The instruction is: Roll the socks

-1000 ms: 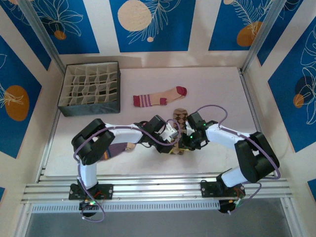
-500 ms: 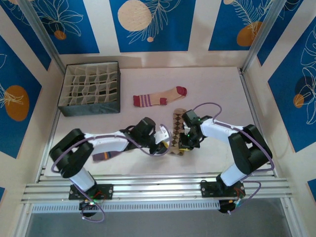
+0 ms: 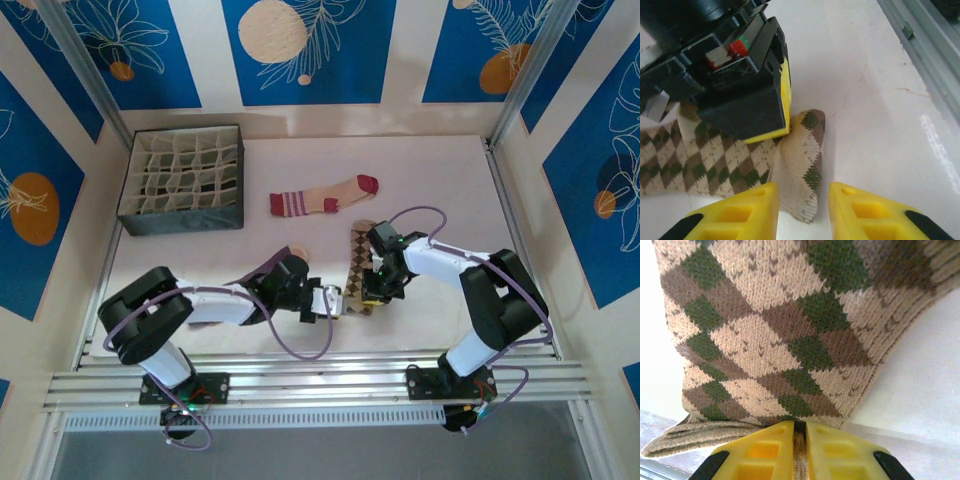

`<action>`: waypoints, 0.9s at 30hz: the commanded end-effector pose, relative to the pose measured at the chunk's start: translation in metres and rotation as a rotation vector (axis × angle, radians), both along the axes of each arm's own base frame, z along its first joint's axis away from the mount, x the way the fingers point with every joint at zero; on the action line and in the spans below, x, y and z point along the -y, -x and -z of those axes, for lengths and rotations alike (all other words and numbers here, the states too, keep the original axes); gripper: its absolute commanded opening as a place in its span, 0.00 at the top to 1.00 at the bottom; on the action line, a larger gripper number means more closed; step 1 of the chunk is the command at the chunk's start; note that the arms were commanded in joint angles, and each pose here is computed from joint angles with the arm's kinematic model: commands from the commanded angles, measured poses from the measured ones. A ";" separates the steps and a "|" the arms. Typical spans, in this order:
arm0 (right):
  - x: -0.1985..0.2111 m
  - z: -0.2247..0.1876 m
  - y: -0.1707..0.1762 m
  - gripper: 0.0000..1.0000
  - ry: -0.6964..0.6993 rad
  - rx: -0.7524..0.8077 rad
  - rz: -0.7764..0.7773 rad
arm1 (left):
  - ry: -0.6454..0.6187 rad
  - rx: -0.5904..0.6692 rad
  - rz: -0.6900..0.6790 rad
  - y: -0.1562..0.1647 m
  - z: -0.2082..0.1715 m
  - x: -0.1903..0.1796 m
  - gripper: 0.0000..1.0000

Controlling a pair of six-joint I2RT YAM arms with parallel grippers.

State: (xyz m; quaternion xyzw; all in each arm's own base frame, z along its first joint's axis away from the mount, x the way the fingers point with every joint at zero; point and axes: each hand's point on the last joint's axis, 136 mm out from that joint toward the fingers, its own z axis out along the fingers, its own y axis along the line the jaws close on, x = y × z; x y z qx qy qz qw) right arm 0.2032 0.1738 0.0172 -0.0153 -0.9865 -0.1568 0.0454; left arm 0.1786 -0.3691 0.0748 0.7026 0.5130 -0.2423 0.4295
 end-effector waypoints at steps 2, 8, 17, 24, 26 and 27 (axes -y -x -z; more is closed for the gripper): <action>0.015 0.013 0.023 0.87 0.088 -0.100 -0.027 | -0.019 0.133 0.089 0.003 0.008 0.009 0.73; 0.013 0.014 0.024 0.87 0.090 -0.113 -0.037 | -0.151 0.109 0.135 0.006 0.041 0.007 0.72; 0.007 0.015 0.028 0.88 0.054 -0.119 -0.080 | -0.219 0.124 0.100 -0.006 0.062 0.008 0.59; -0.003 0.005 0.027 0.88 -0.021 -0.080 -0.119 | -0.368 0.011 0.123 -0.003 0.075 0.003 0.80; -0.008 -0.002 0.025 0.80 -0.070 -0.059 -0.117 | -0.415 -0.067 0.157 0.006 0.077 0.001 0.92; -0.010 -0.006 0.023 0.73 -0.101 -0.046 -0.108 | -0.427 -0.102 0.174 0.011 0.078 0.001 0.98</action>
